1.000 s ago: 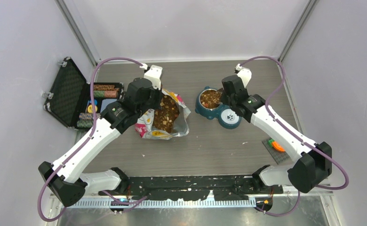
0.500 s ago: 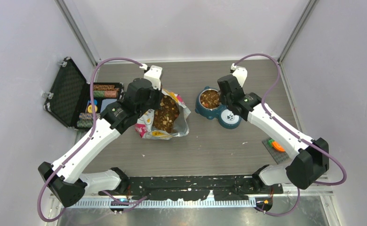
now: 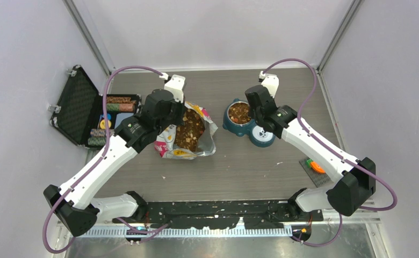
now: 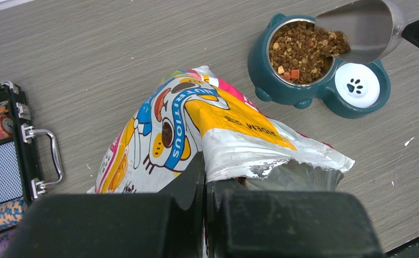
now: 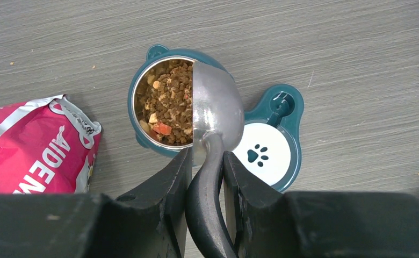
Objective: Serve the pet food
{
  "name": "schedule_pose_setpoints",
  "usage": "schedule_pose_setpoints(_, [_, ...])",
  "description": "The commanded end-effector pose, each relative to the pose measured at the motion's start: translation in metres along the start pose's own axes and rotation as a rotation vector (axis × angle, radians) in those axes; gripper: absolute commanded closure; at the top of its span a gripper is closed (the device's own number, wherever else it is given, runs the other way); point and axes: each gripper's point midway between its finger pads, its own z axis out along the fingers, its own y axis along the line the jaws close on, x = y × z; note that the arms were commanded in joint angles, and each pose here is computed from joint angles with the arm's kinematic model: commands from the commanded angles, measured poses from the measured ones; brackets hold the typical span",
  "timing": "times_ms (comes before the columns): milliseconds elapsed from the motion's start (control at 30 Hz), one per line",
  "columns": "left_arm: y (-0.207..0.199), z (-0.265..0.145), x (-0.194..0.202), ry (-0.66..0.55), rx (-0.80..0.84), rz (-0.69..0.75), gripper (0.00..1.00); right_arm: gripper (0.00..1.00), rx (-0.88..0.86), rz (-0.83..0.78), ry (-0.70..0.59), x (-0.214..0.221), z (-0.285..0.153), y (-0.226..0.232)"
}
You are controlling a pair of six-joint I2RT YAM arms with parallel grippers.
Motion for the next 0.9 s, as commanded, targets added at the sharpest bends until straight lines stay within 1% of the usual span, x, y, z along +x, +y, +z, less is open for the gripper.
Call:
schedule_pose_setpoints(0, [-0.007,-0.016,-0.055,-0.204,0.048,-0.059,1.0,0.95,0.007,0.023,-0.071,-0.026,-0.006,0.003])
schedule_pose_setpoints(233, [-0.007,-0.015,-0.055,-0.202,0.048,-0.059,1.0,0.95,0.021,0.01,-0.08,-0.027,-0.009,-0.001])
schedule_pose_setpoints(467, [-0.007,-0.014,-0.055,-0.2,0.045,-0.059,1.0,0.95,0.01,-0.016,-0.06,-0.022,-0.007,0.001])
schedule_pose_setpoints(867, [-0.007,-0.015,-0.055,-0.202,0.047,-0.059,1.0,0.95,0.011,-0.009,-0.078,-0.025,-0.017,-0.007])
